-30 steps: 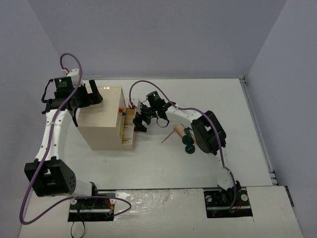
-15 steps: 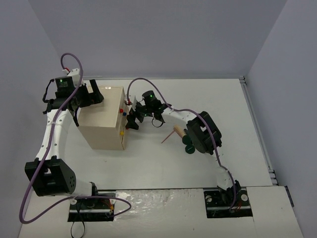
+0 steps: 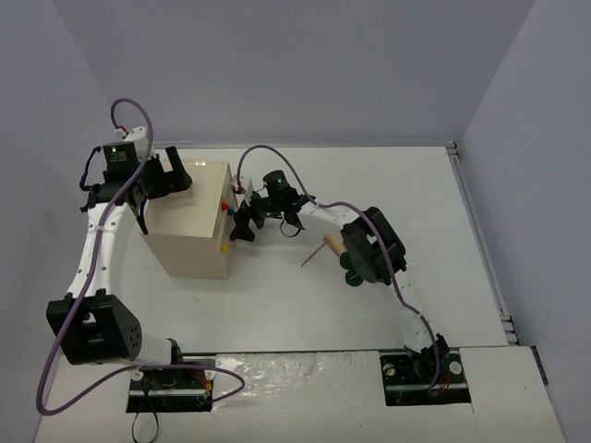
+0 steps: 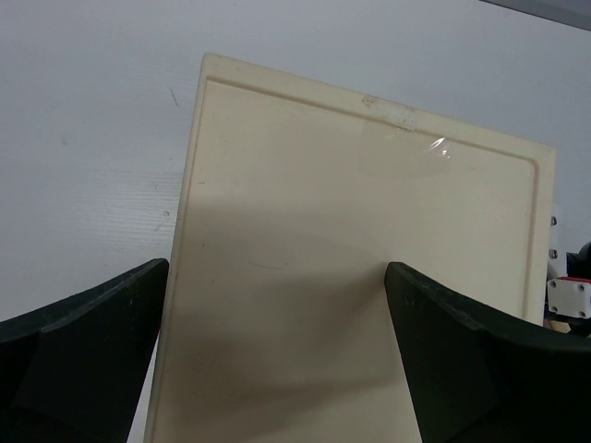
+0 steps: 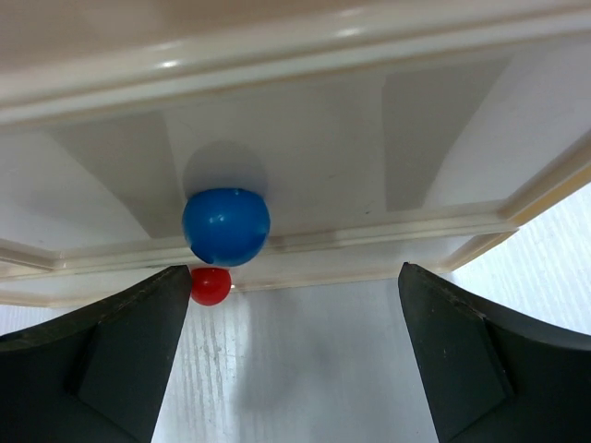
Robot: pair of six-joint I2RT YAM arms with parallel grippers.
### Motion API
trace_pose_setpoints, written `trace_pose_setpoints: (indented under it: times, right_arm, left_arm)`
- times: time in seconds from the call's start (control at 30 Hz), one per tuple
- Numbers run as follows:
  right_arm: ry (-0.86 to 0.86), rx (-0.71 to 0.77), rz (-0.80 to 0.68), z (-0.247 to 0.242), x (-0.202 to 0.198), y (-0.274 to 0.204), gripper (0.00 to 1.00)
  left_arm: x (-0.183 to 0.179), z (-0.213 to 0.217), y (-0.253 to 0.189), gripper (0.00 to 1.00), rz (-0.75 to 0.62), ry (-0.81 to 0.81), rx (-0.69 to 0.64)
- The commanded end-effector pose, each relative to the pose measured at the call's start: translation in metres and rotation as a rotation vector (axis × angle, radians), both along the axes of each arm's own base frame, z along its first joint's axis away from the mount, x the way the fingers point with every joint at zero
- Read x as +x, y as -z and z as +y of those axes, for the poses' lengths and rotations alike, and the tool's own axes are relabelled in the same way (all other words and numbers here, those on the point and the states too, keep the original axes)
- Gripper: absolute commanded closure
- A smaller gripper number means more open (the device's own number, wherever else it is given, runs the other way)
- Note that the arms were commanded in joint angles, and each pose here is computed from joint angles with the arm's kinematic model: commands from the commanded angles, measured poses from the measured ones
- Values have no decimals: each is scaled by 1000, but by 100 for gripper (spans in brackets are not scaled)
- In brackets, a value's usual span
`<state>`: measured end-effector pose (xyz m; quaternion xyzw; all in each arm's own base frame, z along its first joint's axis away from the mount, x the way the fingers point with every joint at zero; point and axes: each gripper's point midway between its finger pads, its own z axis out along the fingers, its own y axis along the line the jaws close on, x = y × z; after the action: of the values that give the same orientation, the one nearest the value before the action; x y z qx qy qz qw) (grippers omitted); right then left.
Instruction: Organize the makeup
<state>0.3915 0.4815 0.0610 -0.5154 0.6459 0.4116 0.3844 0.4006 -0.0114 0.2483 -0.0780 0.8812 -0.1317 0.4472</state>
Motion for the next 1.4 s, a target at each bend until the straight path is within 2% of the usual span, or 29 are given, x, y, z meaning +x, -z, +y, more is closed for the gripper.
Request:
trace_pose_setpoints:
  times: [0.0,0.13,0.27,0.47,0.57,0.67,0.8,0.97,1.17,1.37]
  right_arm:
    - [-29,193,-176,33,14,-85,8]
    - [-8,168,-185,25,19,-93,8]
    - [47,155,-209,1,21,-115,8]
    - [89,69,-227,-33,3,-139,8]
    - [86,65,-240,-41,-11,-157,8]
    - [80,65,-239,-42,-24,-168,9]
    - [72,50,-229,-35,-45,-168,13]
    - [41,4,-185,-26,-68,-138,18]
    - [26,-25,-159,-17,-79,-111,32]
    - [8,-26,-156,-4,-84,-105,40]
  left_arm:
    - [-6,-25,-8,3,2,51,-89]
    - [-7,-21,-14,3,-9,34,-76]
    - [-8,-6,-41,3,-67,-13,-9]
    - [-25,16,-103,3,-230,-96,113]
    - [-37,14,-122,3,-295,-90,116]
    - [-47,1,-120,3,-323,-42,99]
    - [-60,-13,-96,3,-298,18,123]
    - [-69,-31,-72,3,-265,85,175]
    - [-68,-37,-51,3,-236,109,190]
    - [-64,-38,-34,3,-204,114,184]
